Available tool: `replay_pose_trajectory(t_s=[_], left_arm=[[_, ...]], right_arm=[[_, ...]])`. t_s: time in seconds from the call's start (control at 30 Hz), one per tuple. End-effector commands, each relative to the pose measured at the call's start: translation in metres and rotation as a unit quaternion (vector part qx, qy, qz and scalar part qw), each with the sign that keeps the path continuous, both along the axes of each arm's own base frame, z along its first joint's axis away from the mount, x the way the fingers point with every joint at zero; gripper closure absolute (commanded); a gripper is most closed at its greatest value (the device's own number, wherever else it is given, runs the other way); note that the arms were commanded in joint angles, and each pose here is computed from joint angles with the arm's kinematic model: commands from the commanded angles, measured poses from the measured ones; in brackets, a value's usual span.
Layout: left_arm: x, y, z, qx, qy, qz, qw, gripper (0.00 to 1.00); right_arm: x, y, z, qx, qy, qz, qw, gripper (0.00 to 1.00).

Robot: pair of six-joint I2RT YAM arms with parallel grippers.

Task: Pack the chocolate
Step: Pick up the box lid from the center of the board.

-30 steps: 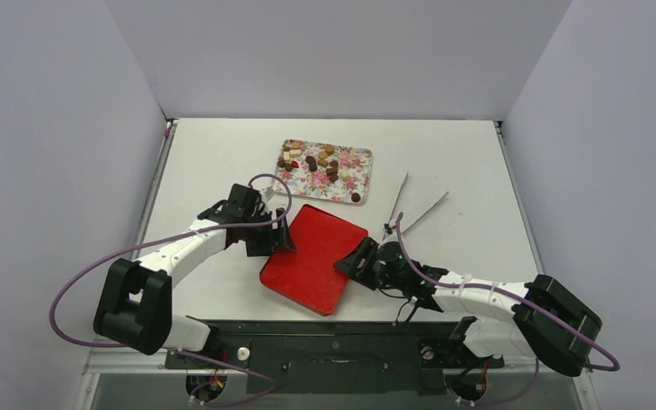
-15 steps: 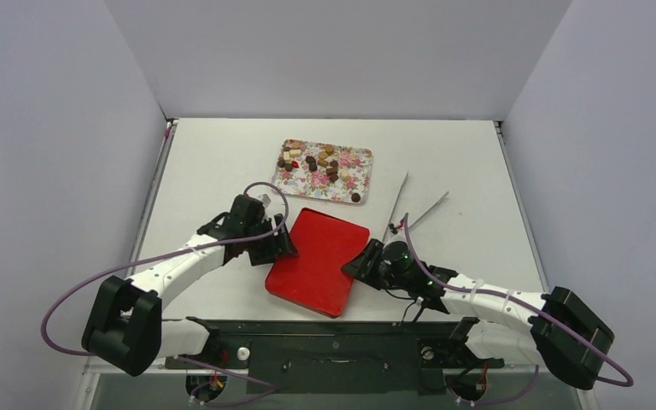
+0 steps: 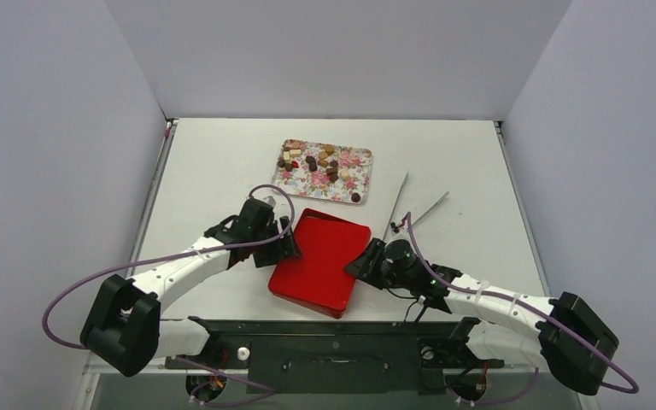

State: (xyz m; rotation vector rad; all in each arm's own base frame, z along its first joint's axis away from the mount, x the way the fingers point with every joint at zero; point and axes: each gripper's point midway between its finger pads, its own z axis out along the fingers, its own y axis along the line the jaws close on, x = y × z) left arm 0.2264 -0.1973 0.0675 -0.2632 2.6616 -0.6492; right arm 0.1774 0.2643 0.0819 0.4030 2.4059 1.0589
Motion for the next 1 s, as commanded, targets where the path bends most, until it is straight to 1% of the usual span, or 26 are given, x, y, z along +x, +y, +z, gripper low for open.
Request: replay_pose_trajectory(t_s=[0.0, 0.13, 0.23, 0.27, 0.3, 0.43, 0.57, 0.77, 0.9, 0.97], left_arm=[[-0.004, -0.032, 0.020, -0.068, -0.007, -0.024, 0.997, 0.35], [-0.006, -0.032, 0.021, -0.068, -0.008, -0.023, 0.997, 0.35], [-0.006, -0.030, 0.019, -0.062, -0.007, -0.018, 0.998, 0.35], [-0.005, -0.028, 0.019, -0.058, -0.009, -0.013, 0.998, 0.35], [-0.005, -0.026, 0.017, -0.054, -0.006, -0.008, 0.999, 0.35], [-0.002, -0.015, 0.016, -0.030, -0.011, 0.019, 0.999, 0.35], [0.001, -0.009, 0.018, -0.019, -0.019, 0.036, 0.999, 0.35], [0.002, -0.007, 0.018, -0.016, -0.018, 0.044, 0.999, 0.35], [0.001, -0.009, 0.017, -0.024, -0.017, 0.043, 0.999, 0.35], [0.000, -0.011, 0.016, -0.030, -0.015, 0.043, 0.999, 0.35]], right_arm=[[0.015, 0.046, 0.066, 0.129, -0.047, 0.029, 0.990, 0.62], [0.016, 0.056, 0.066, 0.157, -0.036, 0.030, 0.986, 0.71], [0.014, 0.056, 0.068, 0.166, -0.033, 0.033, 0.985, 0.72], [0.014, 0.055, 0.068, 0.164, -0.033, 0.034, 0.985, 0.70], [0.014, 0.052, 0.068, 0.157, -0.032, 0.032, 0.987, 0.65], [0.016, 0.038, 0.066, 0.139, -0.030, 0.025, 0.989, 0.55], [0.016, 0.032, 0.070, 0.134, -0.028, 0.028, 0.990, 0.54], [0.012, 0.037, 0.082, 0.156, -0.021, 0.039, 0.987, 0.55], [0.013, 0.039, 0.082, 0.161, -0.019, 0.039, 0.986, 0.55], [0.014, 0.042, 0.080, 0.167, -0.014, 0.038, 0.985, 0.57]])
